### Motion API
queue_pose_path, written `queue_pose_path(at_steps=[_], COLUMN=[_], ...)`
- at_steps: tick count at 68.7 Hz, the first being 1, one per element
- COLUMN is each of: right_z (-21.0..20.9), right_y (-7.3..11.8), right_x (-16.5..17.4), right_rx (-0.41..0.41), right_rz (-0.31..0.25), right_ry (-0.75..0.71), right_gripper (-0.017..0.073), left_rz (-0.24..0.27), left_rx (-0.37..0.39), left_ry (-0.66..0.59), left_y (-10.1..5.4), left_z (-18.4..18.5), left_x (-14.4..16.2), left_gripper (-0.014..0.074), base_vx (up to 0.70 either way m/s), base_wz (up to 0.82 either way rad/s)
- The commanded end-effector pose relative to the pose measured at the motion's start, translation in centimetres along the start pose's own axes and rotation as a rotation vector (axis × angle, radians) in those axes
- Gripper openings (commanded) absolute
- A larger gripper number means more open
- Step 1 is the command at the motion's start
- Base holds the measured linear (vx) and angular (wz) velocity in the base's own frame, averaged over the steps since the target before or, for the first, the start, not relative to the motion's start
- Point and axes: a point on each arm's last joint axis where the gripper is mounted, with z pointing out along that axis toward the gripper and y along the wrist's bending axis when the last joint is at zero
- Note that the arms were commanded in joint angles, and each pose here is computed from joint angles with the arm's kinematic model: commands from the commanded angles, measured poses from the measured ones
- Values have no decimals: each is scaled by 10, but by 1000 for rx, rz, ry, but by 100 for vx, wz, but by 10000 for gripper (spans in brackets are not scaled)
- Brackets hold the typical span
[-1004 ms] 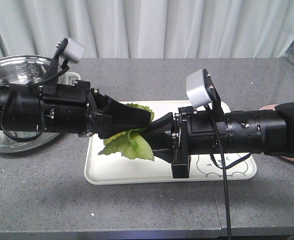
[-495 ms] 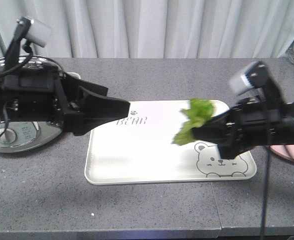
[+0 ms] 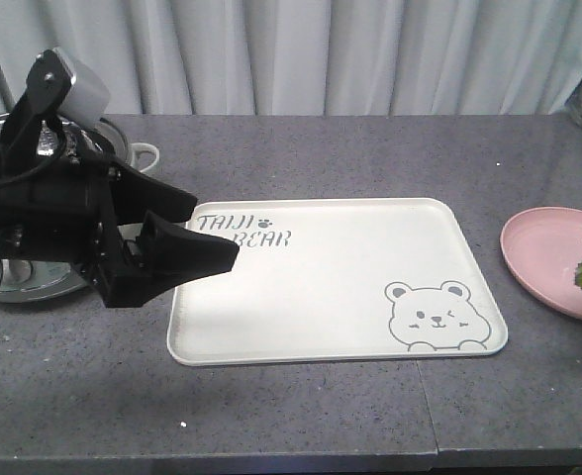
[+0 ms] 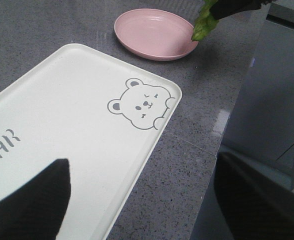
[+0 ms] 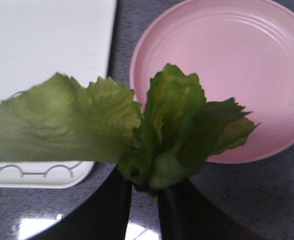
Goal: Transfer vegetables to tray and serve
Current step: 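Carry the lettuce to the pink plate and release with the right gripper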
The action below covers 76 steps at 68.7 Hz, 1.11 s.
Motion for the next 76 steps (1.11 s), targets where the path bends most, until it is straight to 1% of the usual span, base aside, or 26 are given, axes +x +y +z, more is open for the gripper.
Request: queue_pose_path(at_steps=[1, 11, 25, 32, 46, 56, 63, 70, 76], right_z=[-5, 17, 45, 61, 89, 104, 106, 106, 106], right_y=[-11, -23, -41, -49, -59, -63, -65, -66, -66], right_x=[-15, -29, -56, -65, -71, -71, -71, -71, -72], right_rx=[74, 82, 88, 75, 29, 10, 20, 33, 34], right_rz=[24, 29, 20, 23, 33, 43, 41, 41, 43], right_ry=[-32, 31, 69, 108, 231, 282, 278, 270, 267], right_gripper=[-3, -2, 8, 26, 85, 158, 242, 345, 399], left_rz=[-8, -8, -8, -8, -8, -8, -8, -8, -8], left_rx=[2, 3, 6, 6, 6, 6, 6, 6, 6], left_ry=[-81, -81, -80, -80, -80, -80, -80, -80, -80], left_y=[-7, -7, -7, -7, -7, -7, -7, -7, -7], left_z=[-10, -10, -10, -10, -10, -10, -10, -10, -10], left_x=[-15, -15, -15, -15, -15, -15, -15, -15, -15], left_gripper=[576, 576, 576, 576, 576, 576, 576, 576, 576], base_vx=[0, 0, 0, 0, 0, 0, 0, 0, 0], base_wz=[0, 0, 0, 0, 0, 0, 0, 0, 0])
